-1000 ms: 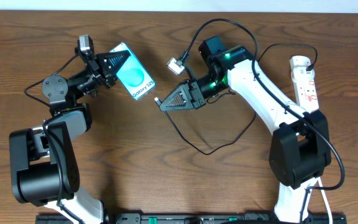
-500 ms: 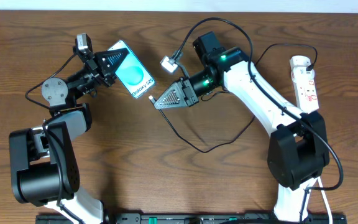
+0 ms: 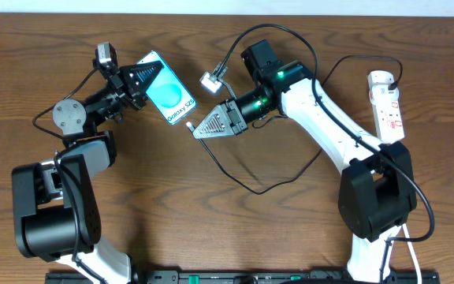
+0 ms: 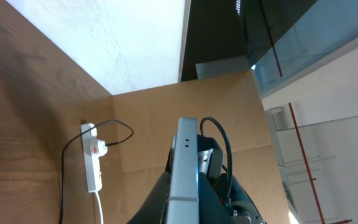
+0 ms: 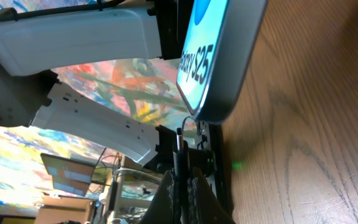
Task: Plug charger to phone and switch on socket
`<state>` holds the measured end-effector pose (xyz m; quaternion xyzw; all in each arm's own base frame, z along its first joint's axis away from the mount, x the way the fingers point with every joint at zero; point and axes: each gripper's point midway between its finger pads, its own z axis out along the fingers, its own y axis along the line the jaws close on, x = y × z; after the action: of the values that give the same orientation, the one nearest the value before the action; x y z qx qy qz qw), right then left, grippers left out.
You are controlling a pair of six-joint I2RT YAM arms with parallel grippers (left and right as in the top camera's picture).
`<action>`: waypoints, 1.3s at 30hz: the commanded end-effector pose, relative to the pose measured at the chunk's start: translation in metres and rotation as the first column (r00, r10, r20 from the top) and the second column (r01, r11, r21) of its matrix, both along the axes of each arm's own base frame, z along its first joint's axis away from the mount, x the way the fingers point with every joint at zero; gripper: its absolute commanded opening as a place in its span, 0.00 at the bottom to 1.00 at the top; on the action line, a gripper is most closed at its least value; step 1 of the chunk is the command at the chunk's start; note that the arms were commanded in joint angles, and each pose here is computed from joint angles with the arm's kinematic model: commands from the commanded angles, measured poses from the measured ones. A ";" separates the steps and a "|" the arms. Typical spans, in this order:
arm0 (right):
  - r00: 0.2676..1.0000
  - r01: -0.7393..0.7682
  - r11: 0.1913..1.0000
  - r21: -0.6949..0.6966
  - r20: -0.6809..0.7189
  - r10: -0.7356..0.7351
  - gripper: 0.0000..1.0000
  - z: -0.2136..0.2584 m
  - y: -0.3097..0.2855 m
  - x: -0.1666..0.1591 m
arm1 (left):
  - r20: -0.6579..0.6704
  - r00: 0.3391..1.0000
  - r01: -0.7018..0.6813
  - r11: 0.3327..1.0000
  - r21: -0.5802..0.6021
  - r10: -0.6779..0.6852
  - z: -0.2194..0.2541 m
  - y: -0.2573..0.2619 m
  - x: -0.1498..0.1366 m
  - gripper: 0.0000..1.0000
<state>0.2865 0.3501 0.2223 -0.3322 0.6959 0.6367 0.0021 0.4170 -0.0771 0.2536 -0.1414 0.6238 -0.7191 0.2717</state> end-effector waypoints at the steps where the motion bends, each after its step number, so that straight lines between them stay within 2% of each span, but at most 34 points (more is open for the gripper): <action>1: 1.000 -0.007 1.000 0.004 -0.016 0.007 0.01 0.000 0.002 -0.002 | 0.038 0.999 -0.007 1.000 0.004 0.006 0.009 0.001 0.000 0.07; 31: 0.999 -0.027 0.997 0.074 -0.023 0.029 0.01 0.013 0.005 -0.002 | 0.031 0.999 0.017 1.000 0.014 -0.017 0.007 -0.002 -0.003 0.07; 39: 0.999 0.011 1.000 -0.023 -0.031 -0.012 0.01 -0.001 0.006 0.003 | 0.025 0.999 0.025 1.000 0.013 -0.025 0.007 -0.002 -0.004 0.08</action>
<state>0.2898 0.3527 0.2268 -0.3288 0.6905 0.6443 0.0035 0.4159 -0.0780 0.2530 -0.1391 0.6258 -0.7191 0.2682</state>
